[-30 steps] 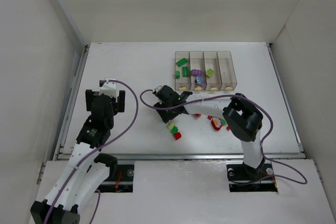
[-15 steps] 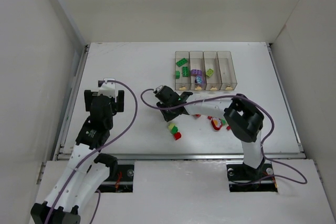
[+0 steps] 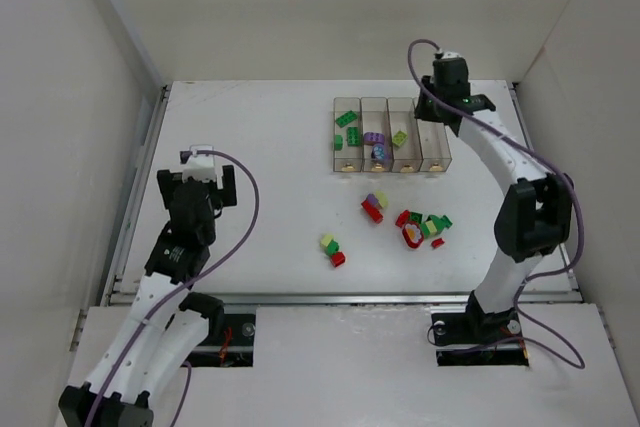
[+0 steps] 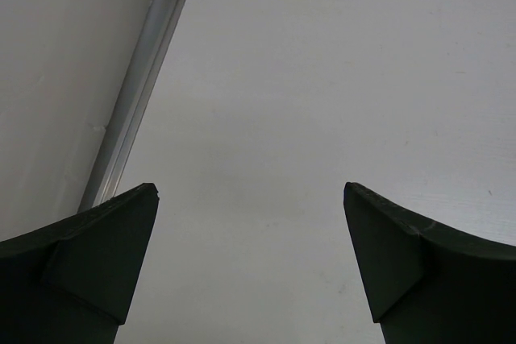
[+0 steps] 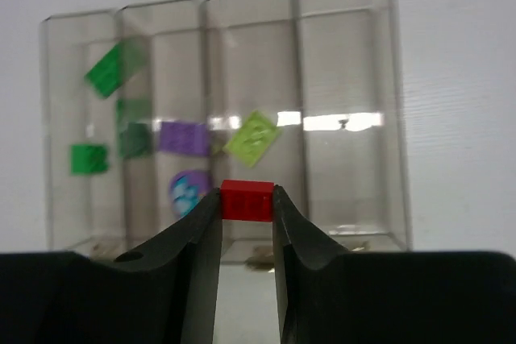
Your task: Sort the legos into containers by color
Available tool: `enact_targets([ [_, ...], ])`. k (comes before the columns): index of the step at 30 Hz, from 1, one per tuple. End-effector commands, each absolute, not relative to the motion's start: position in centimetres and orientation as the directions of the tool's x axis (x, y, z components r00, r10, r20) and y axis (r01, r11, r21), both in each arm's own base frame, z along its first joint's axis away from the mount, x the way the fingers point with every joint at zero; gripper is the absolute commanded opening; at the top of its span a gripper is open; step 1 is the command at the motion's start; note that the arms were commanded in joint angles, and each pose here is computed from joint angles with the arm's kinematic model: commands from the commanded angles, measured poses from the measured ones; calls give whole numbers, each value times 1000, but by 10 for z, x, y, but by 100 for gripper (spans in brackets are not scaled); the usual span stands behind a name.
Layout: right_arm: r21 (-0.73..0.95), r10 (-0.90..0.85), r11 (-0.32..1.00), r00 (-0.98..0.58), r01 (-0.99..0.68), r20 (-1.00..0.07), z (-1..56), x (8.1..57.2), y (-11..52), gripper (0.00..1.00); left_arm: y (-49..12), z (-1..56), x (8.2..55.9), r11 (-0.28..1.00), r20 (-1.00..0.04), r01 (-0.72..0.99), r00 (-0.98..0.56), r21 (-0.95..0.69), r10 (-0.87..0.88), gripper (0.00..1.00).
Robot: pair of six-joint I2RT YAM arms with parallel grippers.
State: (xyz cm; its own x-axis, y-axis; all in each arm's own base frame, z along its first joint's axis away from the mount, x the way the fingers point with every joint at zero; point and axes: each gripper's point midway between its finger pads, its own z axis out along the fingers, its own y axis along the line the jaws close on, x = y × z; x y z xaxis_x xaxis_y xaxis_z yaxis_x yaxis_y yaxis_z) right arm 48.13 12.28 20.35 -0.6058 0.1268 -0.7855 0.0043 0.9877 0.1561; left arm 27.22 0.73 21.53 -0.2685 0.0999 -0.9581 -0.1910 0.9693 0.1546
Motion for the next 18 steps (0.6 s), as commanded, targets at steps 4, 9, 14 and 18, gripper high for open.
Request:
enact_targets([
  [4,119,149,989,-663,91,-733,161,519,71,0,-21,221,297,982,-949,-32,-262,189,174,99],
  [9,133,194,981,-653,142,-732,150,539,41,0,-30,215,320,969,-913,17,-330,247,239,99],
  [14,137,187,982,-709,128,-680,119,544,43,32,-40,219,338,965,-911,52,-322,256,259,99],
  [18,130,176,984,-702,119,-690,126,546,42,82,-45,218,350,962,-902,71,-334,264,273,99],
])
